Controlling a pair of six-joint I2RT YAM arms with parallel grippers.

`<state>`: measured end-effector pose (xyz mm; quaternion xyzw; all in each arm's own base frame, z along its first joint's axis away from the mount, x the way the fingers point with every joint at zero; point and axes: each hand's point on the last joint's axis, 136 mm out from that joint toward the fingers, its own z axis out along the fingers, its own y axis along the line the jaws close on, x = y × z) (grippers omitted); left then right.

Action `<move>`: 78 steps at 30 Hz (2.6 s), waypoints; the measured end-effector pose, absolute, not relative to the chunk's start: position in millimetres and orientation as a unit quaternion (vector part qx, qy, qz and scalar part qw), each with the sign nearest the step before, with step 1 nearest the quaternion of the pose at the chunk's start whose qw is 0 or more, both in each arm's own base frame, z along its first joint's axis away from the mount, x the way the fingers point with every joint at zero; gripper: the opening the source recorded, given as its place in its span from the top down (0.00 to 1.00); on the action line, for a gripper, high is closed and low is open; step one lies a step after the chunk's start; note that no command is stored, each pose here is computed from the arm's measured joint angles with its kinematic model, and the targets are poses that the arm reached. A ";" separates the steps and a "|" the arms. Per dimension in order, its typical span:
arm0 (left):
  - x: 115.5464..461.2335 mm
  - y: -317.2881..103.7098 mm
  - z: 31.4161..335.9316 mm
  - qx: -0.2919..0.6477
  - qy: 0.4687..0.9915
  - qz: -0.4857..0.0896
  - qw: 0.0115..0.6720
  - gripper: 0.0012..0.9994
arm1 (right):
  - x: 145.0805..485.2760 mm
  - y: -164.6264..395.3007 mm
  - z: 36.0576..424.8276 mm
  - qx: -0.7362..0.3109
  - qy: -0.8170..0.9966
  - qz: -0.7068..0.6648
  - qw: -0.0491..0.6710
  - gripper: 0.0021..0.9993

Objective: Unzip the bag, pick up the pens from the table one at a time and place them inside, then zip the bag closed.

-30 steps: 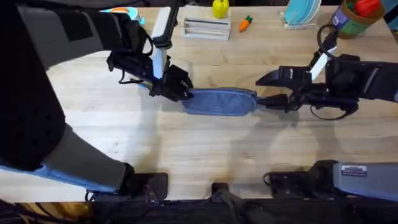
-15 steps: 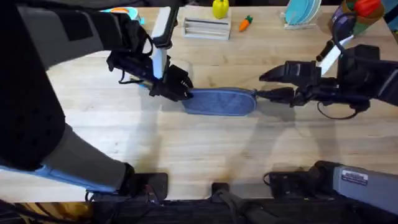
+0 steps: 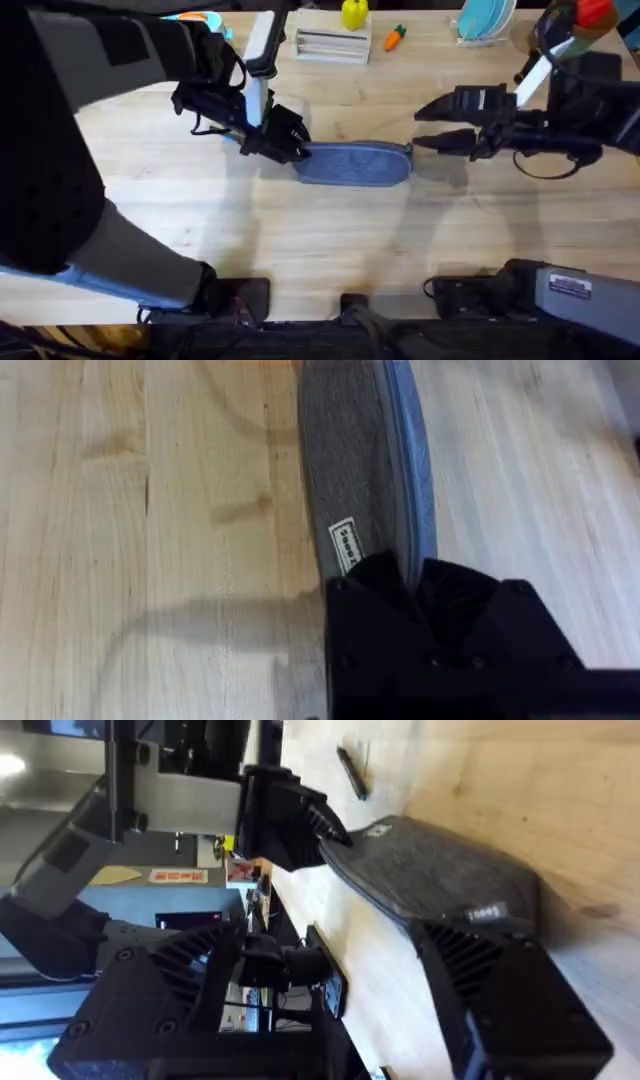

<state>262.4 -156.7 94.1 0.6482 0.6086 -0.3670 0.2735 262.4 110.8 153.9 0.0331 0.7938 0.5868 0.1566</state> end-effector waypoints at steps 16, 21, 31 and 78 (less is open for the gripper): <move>262.0 -156.6 94.1 0.648 0.609 -0.368 0.273 0.96 | 268.0 91.4 190.9 0.048 0.865 0.482 0.127 0.00; 262.0 -156.6 94.1 0.648 0.609 -0.368 0.273 0.96 | 258.6 83.3 190.2 0.039 0.887 0.439 0.136 0.00; 261.8 -156.6 94.2 0.648 0.609 -0.368 0.272 0.96 | 242.9 48.2 195.2 0.088 0.899 0.397 0.163 0.00; 262.0 -156.6 94.2 0.648 0.609 -0.368 0.273 0.96 | 252.2 85.1 157.7 0.278 0.921 0.265 0.057 0.00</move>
